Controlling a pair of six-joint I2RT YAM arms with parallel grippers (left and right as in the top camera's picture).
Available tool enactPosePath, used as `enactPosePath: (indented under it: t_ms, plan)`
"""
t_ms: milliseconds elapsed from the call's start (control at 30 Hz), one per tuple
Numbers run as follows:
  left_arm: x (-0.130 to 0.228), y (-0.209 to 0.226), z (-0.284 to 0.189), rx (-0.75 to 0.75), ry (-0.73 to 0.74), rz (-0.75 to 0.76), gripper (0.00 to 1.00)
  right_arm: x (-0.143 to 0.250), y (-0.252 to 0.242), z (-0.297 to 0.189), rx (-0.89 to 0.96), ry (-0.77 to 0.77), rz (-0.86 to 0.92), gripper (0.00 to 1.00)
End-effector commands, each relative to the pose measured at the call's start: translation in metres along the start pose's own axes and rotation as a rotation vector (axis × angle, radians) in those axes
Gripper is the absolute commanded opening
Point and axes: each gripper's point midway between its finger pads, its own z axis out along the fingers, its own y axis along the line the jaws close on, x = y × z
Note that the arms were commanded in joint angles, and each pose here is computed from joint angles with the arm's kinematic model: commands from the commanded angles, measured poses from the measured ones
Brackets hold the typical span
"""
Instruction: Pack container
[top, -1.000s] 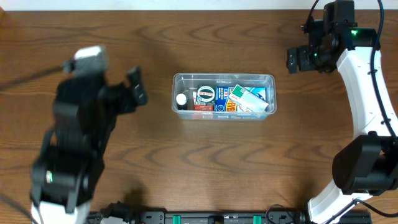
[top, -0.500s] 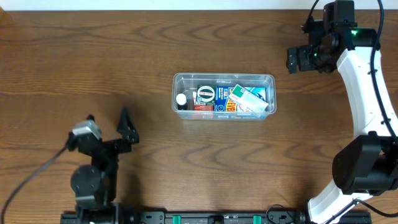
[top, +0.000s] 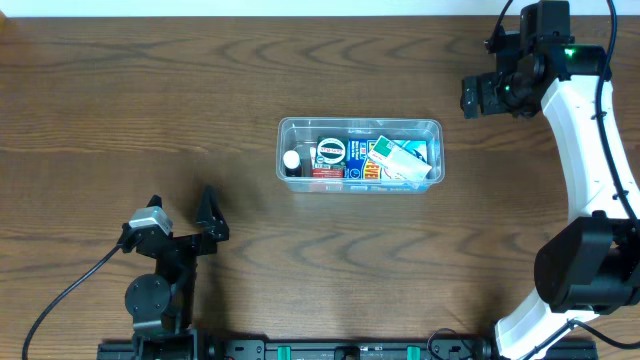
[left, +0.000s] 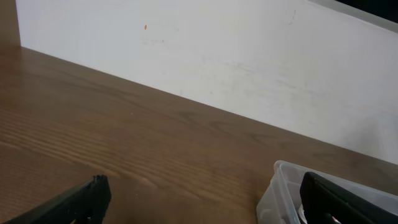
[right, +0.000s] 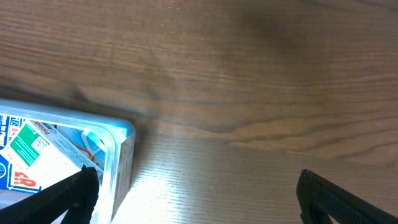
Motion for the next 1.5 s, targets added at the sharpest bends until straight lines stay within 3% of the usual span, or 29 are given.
enactPosePath:
  t_ms: [0, 1167, 1300, 1467]
  plan:
    - [-0.006, -0.002, -0.001, 0.01, -0.02, 0.018, 0.98, -0.001, -0.002, -0.003, 0.003, -0.008, 0.018, 0.99]
    - [-0.006, -0.002, -0.001, 0.01, -0.02, 0.018, 0.98, -0.002, -0.002, -0.004, 0.003, -0.009, 0.018, 0.99]
    - [-0.006, -0.002, -0.001, 0.01, -0.02, 0.018, 0.98, -0.008, 0.007, -0.029, 0.001, -0.069, -0.002, 0.99]
    - [-0.006, -0.002, -0.001, 0.01, -0.02, 0.018, 0.98, -0.017, 0.036, -0.098, -0.015, -0.237, -0.067, 0.99]
